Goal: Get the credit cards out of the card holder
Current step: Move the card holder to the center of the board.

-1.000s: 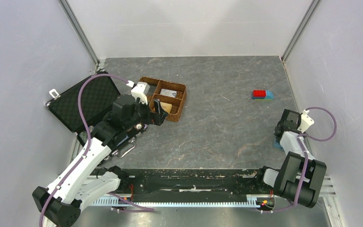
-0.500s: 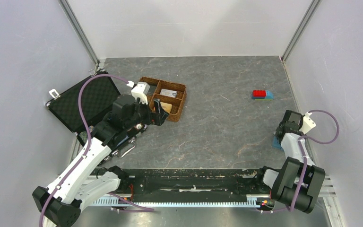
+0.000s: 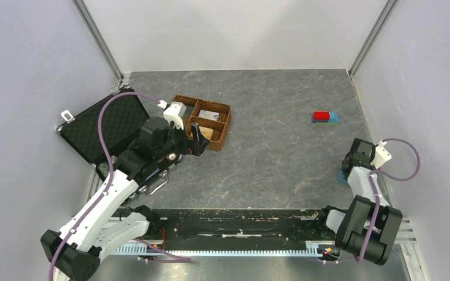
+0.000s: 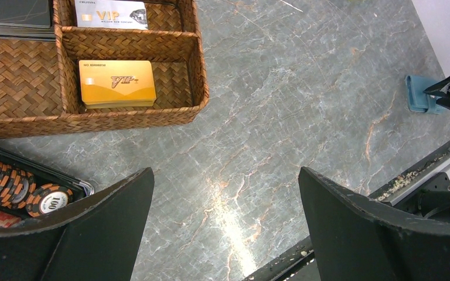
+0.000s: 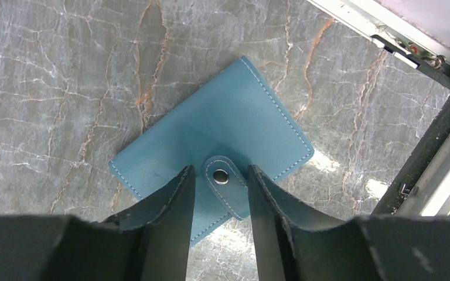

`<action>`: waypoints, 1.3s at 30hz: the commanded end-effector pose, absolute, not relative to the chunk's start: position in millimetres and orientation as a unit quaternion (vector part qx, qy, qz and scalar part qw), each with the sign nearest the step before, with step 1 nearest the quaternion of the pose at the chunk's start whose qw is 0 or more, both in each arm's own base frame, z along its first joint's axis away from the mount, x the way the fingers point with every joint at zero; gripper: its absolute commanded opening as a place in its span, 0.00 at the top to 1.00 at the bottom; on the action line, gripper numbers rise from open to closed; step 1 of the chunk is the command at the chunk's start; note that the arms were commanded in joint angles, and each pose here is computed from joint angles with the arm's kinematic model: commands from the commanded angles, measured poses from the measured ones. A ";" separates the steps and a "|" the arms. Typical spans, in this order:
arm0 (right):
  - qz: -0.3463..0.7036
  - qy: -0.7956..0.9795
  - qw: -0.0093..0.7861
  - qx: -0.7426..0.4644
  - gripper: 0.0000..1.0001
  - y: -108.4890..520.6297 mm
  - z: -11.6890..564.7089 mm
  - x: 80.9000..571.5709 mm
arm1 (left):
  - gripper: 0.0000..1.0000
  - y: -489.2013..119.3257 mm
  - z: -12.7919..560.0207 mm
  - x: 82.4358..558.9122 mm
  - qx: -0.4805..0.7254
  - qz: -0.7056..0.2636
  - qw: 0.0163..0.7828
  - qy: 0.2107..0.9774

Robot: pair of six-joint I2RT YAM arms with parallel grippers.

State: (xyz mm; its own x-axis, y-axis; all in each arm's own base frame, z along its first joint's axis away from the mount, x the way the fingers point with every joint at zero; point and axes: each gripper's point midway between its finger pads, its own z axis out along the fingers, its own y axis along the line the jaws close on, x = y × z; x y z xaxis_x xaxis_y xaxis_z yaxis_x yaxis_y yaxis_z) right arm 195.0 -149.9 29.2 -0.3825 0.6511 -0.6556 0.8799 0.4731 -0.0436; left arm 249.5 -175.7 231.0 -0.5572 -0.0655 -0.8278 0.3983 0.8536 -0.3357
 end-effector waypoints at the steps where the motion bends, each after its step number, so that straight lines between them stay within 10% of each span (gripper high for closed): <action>1: -0.214 0.808 0.274 0.476 0.64 -148.9 19.4 177.3 | 0.00 -180.9 242.8 250.5 0.083 -0.276 0.472 0.833; 11: -0.170 0.814 0.312 0.459 1.00 -139.3 23.2 192.3 | 0.00 -179.1 245.7 248.6 0.082 -0.276 0.476 0.831; 27: 0.075 0.877 0.434 0.192 1.00 -25.9 60.4 280.7 | 0.00 -177.4 243.2 251.2 0.075 -0.269 0.477 0.833; 39: 0.271 0.852 0.412 0.178 0.99 112.1 54.8 254.9 | 0.00 -163.9 243.3 252.4 0.058 -0.241 0.487 0.838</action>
